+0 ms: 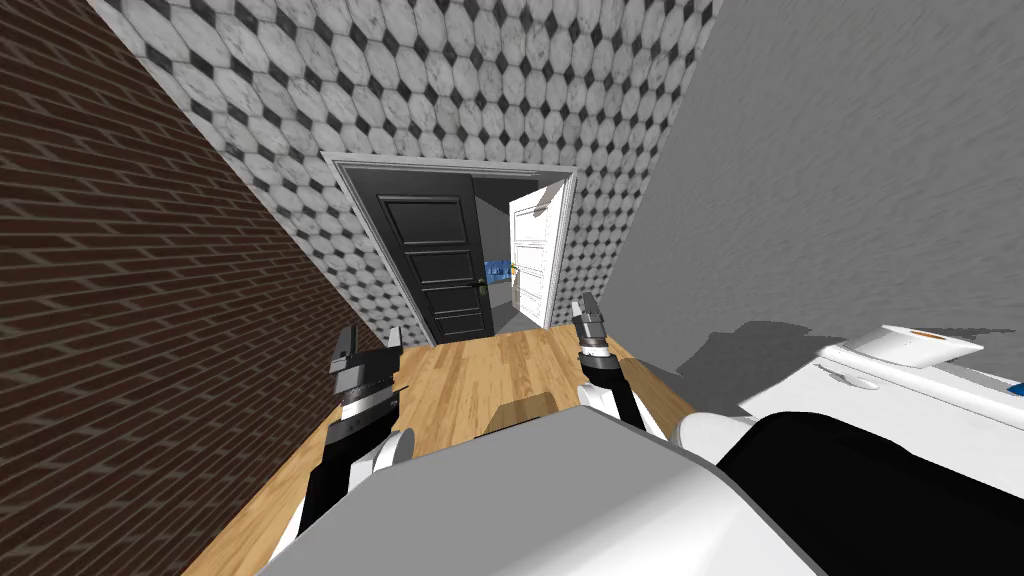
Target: Push the door open
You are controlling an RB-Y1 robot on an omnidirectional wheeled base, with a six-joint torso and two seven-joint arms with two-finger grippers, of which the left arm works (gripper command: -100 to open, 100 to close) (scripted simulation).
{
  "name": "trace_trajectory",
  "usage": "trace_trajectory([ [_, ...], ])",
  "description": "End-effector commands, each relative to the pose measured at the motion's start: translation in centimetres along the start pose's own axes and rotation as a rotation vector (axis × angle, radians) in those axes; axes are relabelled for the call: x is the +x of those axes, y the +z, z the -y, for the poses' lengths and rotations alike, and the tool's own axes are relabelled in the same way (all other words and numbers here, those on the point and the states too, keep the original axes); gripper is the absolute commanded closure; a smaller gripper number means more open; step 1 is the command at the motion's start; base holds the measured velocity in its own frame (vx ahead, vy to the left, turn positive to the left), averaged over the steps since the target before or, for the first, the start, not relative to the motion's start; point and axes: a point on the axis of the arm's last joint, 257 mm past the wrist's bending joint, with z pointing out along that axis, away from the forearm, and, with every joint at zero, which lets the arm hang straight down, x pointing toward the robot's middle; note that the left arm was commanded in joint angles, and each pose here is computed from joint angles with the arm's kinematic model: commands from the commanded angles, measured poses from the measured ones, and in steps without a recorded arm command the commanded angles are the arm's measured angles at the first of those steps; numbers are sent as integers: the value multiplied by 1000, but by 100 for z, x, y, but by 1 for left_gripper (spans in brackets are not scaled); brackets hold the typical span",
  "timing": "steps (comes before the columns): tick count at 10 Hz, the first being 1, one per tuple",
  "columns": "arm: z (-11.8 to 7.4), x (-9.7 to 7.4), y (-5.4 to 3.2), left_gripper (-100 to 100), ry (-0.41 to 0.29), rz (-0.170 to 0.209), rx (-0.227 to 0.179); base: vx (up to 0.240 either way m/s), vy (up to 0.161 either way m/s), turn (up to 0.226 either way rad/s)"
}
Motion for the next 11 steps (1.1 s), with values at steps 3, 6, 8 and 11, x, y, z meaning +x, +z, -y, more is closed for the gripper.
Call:
trace_trajectory([
  [3,-295,24,10,-100,-1,-19,-43,101,-9,-6],
  [6,-487,36,17,-100,-1,-28,-71,69,12,-5],
  [8,-624,45,21,-100,0,-34,-91,71,1,-4],
  [11,-856,58,28,-100,1,-44,-125,80,-4,-5],
])
